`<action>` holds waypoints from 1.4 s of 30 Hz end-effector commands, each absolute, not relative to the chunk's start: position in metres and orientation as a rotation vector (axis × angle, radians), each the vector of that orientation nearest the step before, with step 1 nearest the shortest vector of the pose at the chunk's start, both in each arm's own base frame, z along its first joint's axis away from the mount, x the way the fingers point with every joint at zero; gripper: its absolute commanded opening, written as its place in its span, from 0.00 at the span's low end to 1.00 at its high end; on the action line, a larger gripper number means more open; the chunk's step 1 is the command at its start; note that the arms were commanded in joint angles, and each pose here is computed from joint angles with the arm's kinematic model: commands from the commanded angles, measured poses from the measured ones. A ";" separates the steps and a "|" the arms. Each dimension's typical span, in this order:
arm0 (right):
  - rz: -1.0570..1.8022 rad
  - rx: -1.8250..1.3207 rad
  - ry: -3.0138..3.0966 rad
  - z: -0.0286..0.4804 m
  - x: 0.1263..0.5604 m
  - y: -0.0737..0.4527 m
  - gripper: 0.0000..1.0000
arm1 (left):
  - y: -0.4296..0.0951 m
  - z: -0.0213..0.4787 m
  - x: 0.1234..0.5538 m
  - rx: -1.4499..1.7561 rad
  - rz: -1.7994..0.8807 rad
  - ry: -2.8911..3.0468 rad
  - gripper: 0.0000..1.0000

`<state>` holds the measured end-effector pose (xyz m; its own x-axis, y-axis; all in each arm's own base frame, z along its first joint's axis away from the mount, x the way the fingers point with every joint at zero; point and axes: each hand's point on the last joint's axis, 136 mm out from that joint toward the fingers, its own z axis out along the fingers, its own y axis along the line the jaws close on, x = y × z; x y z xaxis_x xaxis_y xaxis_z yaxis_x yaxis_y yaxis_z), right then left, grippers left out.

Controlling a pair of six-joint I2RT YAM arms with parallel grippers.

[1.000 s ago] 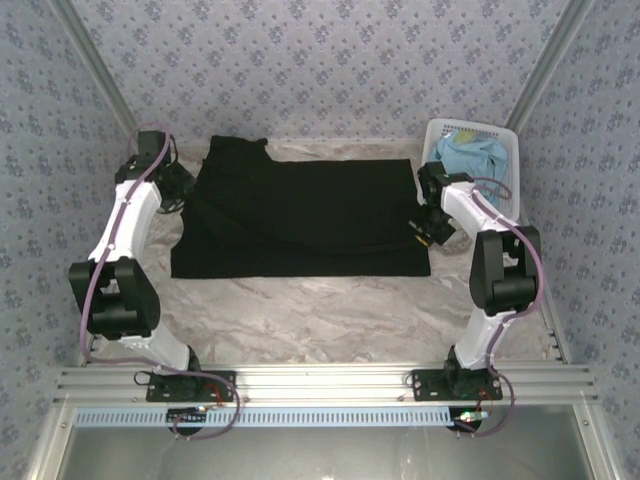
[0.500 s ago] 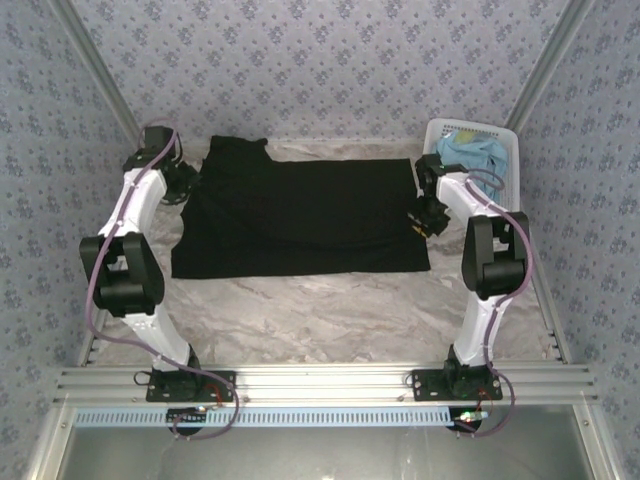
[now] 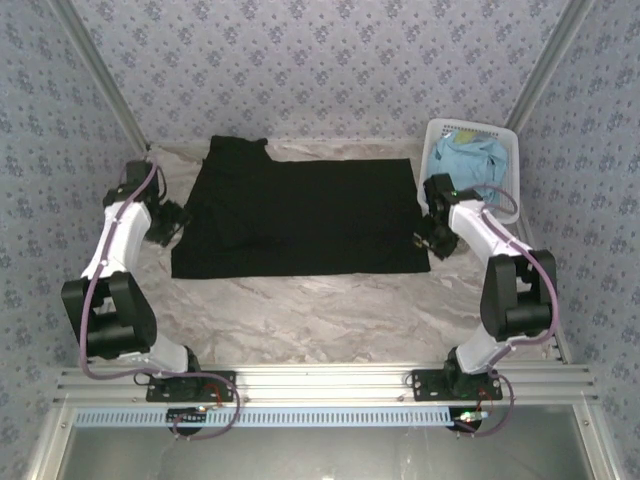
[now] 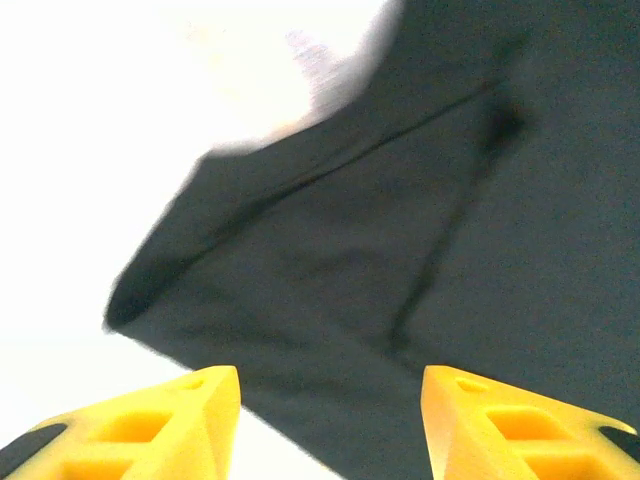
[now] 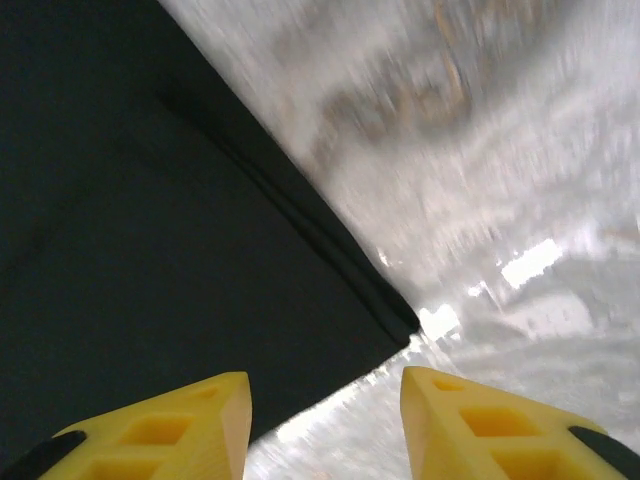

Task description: Fold and stack the t-shirts

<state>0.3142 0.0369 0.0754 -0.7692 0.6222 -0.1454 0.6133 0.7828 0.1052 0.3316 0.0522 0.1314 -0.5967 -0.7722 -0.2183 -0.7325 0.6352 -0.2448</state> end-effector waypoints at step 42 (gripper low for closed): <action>-0.109 1.054 2.973 0.027 0.248 0.021 0.00 | 0.072 0.037 0.227 -1.756 -0.071 2.531 0.00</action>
